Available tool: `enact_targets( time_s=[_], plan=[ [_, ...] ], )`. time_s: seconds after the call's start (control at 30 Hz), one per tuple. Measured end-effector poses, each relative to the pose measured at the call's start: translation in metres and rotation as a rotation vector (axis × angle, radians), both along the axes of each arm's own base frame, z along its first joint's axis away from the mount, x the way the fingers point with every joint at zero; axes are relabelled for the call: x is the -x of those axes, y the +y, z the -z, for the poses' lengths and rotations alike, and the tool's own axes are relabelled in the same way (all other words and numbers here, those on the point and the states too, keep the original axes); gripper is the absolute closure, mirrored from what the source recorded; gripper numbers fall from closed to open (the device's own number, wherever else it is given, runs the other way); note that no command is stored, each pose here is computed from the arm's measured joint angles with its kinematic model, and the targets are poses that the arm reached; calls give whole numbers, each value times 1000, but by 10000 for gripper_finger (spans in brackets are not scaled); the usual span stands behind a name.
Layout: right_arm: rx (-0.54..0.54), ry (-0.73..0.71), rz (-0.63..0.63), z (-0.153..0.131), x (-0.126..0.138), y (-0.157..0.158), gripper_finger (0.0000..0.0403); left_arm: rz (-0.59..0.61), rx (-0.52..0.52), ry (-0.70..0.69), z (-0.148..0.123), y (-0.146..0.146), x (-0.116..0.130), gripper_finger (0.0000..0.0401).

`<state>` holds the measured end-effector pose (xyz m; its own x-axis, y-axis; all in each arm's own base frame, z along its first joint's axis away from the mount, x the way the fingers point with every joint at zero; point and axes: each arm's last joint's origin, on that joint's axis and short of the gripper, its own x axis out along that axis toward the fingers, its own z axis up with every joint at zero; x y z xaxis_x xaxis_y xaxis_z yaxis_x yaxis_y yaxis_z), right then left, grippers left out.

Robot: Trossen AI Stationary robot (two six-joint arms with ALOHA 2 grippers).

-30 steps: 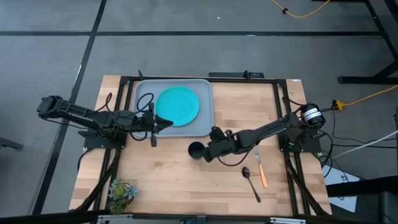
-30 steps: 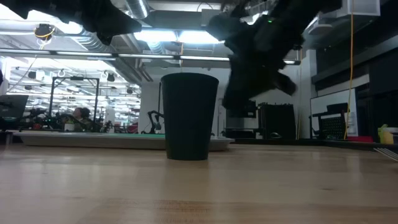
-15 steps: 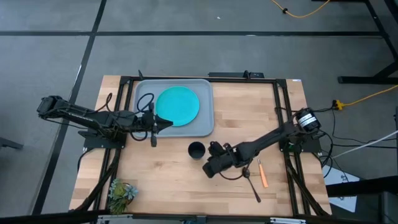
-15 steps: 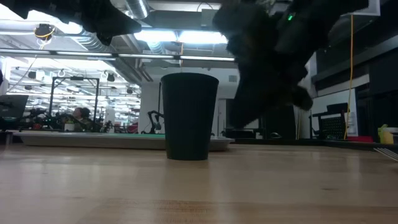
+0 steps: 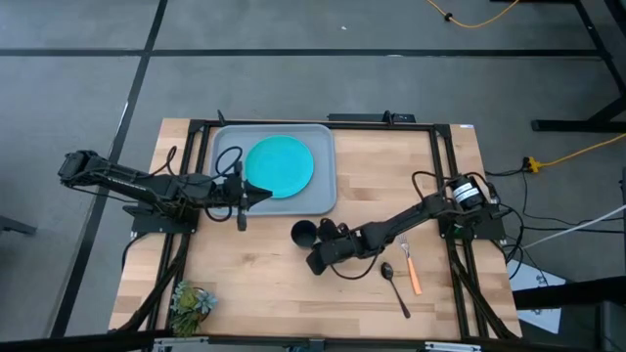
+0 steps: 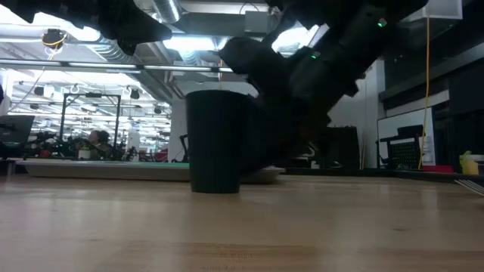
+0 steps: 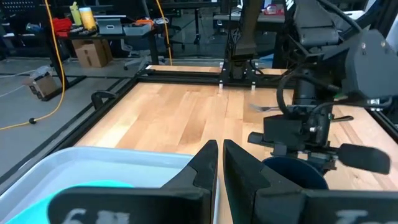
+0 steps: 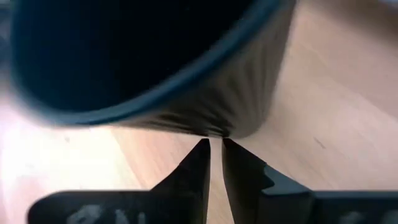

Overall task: Pick and place plate/cup/fork/spoon on tray
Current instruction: Put the black cup on the serving tray to the top left of the blue plate

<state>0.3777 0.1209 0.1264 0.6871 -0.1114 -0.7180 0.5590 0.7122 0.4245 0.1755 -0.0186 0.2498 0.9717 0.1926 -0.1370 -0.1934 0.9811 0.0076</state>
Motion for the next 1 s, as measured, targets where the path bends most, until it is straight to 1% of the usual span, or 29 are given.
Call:
enact_targets(
  time_s=[0.13,0.33,0.4,0.47,0.53,0.63,0.7,0.77,0.83,0.93,1.0],
  plan=[
    [13,-59,-36,-4,-7,-4,357,0,-1,1,0,0,0,381],
    [-99,-30,-164,-4,-6,2,357,0,-2,3,0,0,0,381],
    [-131,-12,-170,-3,-4,5,357,0,-2,4,0,0,0,381],
    [-145,30,-135,0,0,7,357,0,-2,3,0,0,0,381],
    [-139,73,-62,3,4,6,357,0,-2,3,0,0,0,381],
    [-99,133,81,8,12,2,357,0,-2,4,0,0,0,381],
    [-47,132,172,9,14,-2,357,0,-2,4,0,0,0,381],
    [17,90,236,9,14,-4,357,1,-3,4,0,0,0,381],
    [59,17,276,6,10,-6,357,0,-4,5,0,0,0,381],
    [100,-41,279,2,5,-8,357,0,-5,6,0,0,0,381],
    [103,-70,269,-1,1,-9,357,0,-6,12,1,0,0,381]
  ],
)
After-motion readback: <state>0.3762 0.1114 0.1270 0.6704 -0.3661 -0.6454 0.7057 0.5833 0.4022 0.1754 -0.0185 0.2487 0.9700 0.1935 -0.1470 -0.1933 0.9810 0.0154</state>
